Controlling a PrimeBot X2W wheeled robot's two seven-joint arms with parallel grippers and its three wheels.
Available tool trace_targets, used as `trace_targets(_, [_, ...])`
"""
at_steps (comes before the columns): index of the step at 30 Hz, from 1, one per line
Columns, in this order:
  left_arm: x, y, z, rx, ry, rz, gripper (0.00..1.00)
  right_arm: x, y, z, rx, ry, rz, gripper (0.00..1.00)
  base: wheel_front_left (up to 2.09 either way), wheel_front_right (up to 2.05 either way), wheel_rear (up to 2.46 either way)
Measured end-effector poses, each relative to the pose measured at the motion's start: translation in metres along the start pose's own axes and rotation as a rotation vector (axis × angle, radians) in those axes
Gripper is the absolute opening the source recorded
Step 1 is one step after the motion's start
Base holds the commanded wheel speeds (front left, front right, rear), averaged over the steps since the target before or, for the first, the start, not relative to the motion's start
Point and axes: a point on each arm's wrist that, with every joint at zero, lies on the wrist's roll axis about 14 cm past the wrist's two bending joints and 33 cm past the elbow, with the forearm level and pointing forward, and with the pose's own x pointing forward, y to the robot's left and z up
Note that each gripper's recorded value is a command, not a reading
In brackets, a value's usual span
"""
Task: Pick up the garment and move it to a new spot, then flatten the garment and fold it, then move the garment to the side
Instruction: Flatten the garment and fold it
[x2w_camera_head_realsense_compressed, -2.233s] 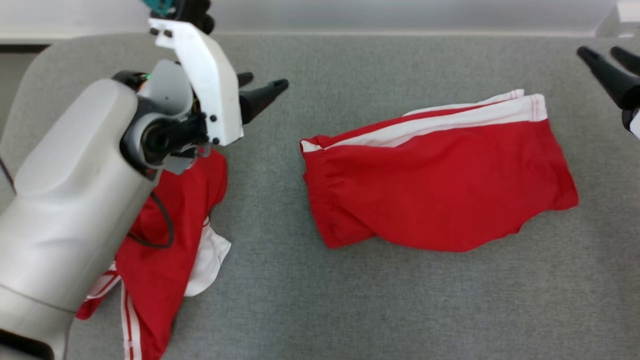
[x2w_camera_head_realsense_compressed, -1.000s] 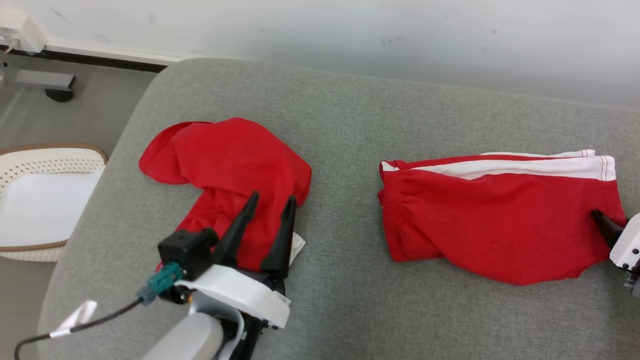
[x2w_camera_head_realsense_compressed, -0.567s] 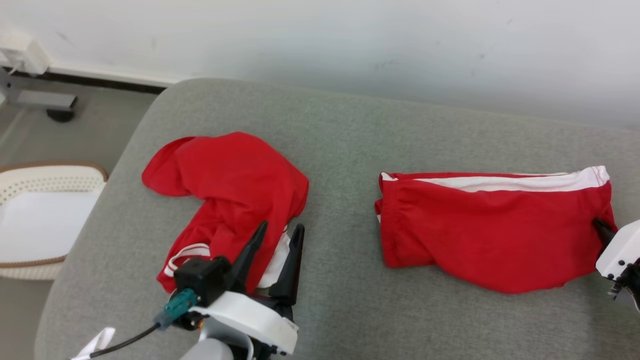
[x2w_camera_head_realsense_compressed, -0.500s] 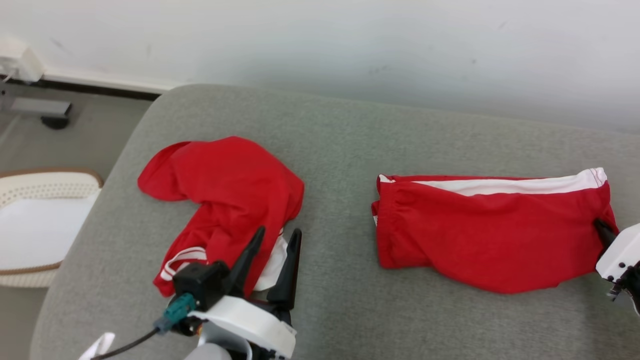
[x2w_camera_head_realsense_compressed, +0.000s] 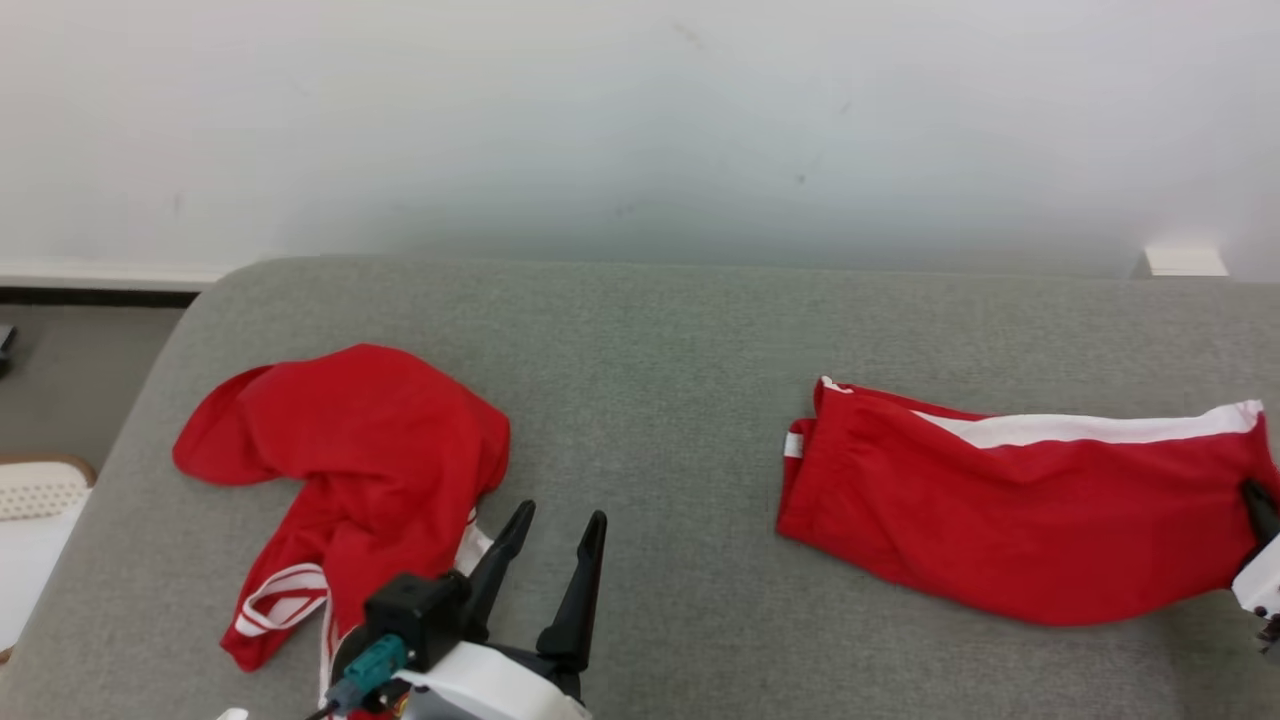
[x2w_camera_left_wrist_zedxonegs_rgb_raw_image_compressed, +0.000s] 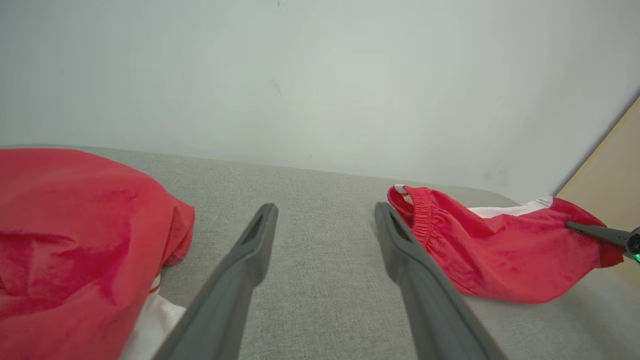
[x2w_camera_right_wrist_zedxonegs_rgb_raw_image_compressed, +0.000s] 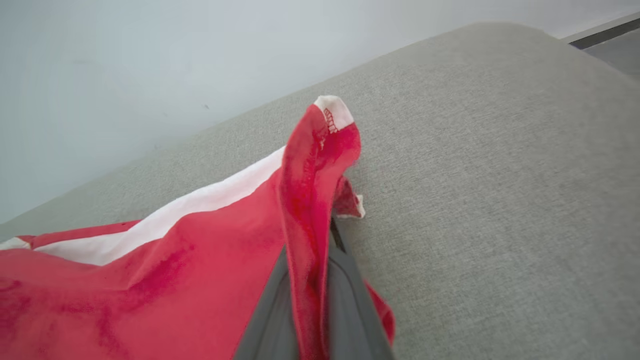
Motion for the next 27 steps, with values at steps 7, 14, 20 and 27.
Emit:
trace_targets(7, [-0.002, -0.005, 0.001, -0.005, -0.014, -0.001, 1.00, -0.003, 0.026, 0.026, -0.096, -0.073, 0.075, 0.00, 0.00, 0.00, 0.00])
trace_targets(14, [-0.014, -0.001, 0.000, -0.028, -0.021, 0.034, 1.00, 0.007, 0.116, 0.003, -0.198, -0.008, 0.273, 0.00, 0.00, 0.00, 0.00])
trace_targets(20, [-0.026, 0.013, 0.000, -0.028, -0.028, 0.092, 1.00, 0.013, 0.168, -0.035, -0.289, 0.111, 0.365, 0.00, 0.00, 0.00, 0.00])
trace_targets(27, [-0.037, 0.031, 0.000, -0.029, -0.031, 0.153, 1.00, 0.012, 0.203, -0.080, -0.363, 0.261, 0.430, 0.05, 0.00, 0.00, 0.00])
